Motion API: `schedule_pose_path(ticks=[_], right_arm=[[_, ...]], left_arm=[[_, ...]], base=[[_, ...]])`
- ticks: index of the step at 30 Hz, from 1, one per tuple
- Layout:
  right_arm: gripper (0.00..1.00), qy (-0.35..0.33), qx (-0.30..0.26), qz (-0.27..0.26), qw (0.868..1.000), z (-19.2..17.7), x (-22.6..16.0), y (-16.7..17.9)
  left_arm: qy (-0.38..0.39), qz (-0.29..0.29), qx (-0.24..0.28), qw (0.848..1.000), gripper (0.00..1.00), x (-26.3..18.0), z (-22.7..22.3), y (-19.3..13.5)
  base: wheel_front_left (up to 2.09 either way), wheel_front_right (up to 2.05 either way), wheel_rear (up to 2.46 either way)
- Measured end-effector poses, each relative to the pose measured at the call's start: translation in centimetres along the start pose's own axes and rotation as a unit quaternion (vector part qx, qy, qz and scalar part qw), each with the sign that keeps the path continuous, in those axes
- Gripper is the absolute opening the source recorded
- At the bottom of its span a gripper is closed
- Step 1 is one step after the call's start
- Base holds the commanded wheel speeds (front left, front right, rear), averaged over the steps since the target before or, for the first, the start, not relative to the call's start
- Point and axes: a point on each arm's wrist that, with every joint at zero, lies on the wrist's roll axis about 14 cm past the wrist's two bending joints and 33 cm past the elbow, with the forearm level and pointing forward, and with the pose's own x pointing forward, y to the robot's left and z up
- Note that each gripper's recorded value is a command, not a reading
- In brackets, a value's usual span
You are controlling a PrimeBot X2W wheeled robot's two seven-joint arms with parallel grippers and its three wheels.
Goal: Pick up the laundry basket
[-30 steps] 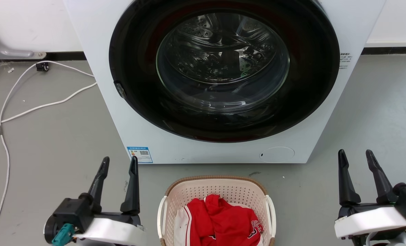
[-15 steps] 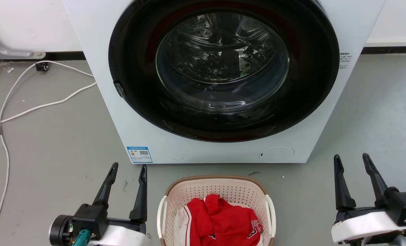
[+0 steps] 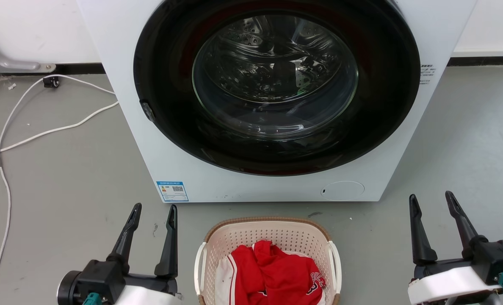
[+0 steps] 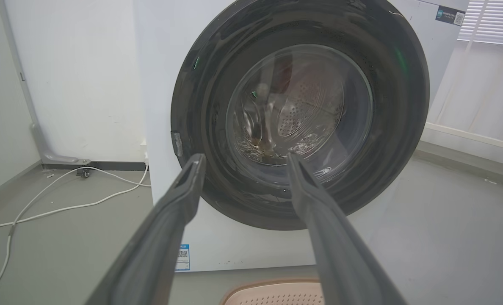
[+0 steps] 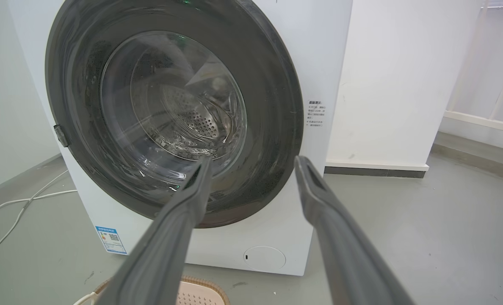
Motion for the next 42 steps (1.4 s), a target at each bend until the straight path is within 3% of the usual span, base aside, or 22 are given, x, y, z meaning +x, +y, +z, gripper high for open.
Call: schedule_pose_path(ticks=[11, 42], right_arm=[[1.00, 0.008, -0.004, -0.004, 1.000, -0.8, -0.4, -0.3], [1.00, 0.023, 0.010, -0.008, 1.000, -1.8, -0.4, -0.4]], left_arm=[[0.016, -0.025, 0.040, 0.999, 1.00, -0.5, -1.2, -0.8], [0.042, -0.016, 0.032, 0.998, 1.00, -0.9, -2.8, -0.3]], base=[[0.00, 0.00, 0.00], [0.00, 0.00, 0.00]])
